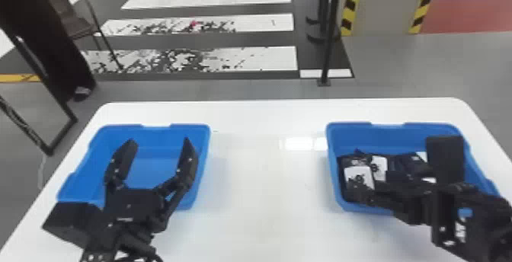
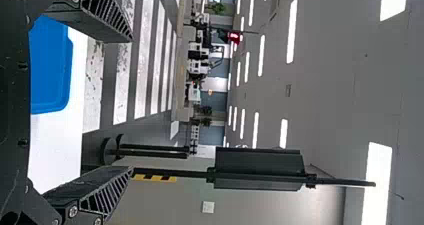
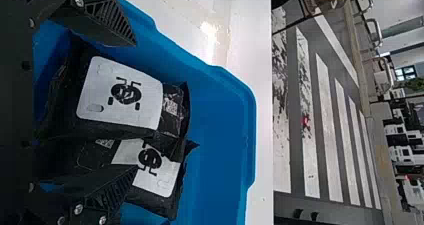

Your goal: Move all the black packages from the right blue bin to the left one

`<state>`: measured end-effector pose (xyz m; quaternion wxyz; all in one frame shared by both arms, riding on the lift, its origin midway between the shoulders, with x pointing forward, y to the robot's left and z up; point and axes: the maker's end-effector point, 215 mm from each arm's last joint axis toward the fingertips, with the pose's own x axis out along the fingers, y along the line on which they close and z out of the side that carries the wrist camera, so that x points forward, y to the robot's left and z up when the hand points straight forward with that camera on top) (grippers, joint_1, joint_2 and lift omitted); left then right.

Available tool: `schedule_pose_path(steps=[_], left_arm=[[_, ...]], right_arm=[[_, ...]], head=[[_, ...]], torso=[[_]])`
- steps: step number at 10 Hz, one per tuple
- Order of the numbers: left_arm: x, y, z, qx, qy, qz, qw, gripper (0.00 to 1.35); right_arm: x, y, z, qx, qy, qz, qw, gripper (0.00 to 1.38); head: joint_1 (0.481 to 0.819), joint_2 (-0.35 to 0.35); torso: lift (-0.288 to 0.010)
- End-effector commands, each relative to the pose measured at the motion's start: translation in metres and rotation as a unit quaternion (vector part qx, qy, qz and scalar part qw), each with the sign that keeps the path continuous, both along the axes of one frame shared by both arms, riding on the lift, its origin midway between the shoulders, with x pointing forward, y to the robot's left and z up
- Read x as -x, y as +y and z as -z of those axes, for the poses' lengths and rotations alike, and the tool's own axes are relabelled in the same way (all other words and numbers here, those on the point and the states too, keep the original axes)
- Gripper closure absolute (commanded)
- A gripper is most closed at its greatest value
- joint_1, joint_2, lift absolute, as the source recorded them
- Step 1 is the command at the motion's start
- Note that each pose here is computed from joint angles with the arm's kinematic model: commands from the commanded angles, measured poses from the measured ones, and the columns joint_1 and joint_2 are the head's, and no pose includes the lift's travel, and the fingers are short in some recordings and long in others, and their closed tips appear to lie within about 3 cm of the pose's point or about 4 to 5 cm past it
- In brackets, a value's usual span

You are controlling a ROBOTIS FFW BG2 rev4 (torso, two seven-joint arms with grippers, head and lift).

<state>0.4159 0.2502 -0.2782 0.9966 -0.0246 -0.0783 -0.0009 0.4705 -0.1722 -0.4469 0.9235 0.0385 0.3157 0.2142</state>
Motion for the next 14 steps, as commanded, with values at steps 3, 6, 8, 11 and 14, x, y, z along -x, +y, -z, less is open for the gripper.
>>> schedule_pose_path(steps=[3, 6, 8, 11, 14], left_arm=[[-0.001, -0.002, 0.004, 0.000, 0.001, 0.004, 1.0000, 0.14], [-0.002, -0.003, 0.007, 0.000, 0.004, 0.005, 1.0000, 0.14], [-0.001, -0.002, 0.008, 0.001, 0.005, 0.004, 1.0000, 0.14], [0.000, -0.002, 0.008, 0.003, 0.004, 0.005, 1.0000, 0.14], [0.002, -0.004, -0.001, 0.031, -0.013, 0.006, 0.9994, 0.14]], right_arm=[[0.001, 0.003, 0.008, -0.014, 0.014, -0.002, 1.000, 0.64], [0.005, 0.013, 0.020, -0.049, 0.038, -0.007, 0.998, 0.90], [0.007, 0.022, 0.025, -0.088, 0.046, -0.007, 0.995, 1.13], [-0.004, 0.011, -0.015, -0.091, -0.018, 0.005, 0.996, 1.13], [-0.008, -0.014, -0.071, -0.099, -0.080, 0.025, 0.991, 1.13]], head=[[0.695, 0.098], [0.695, 0.106], [0.695, 0.113], [0.695, 0.123], [0.695, 0.094]], torso=[[-0.154], [-0.154], [-0.154], [-0.154], [-0.154]])
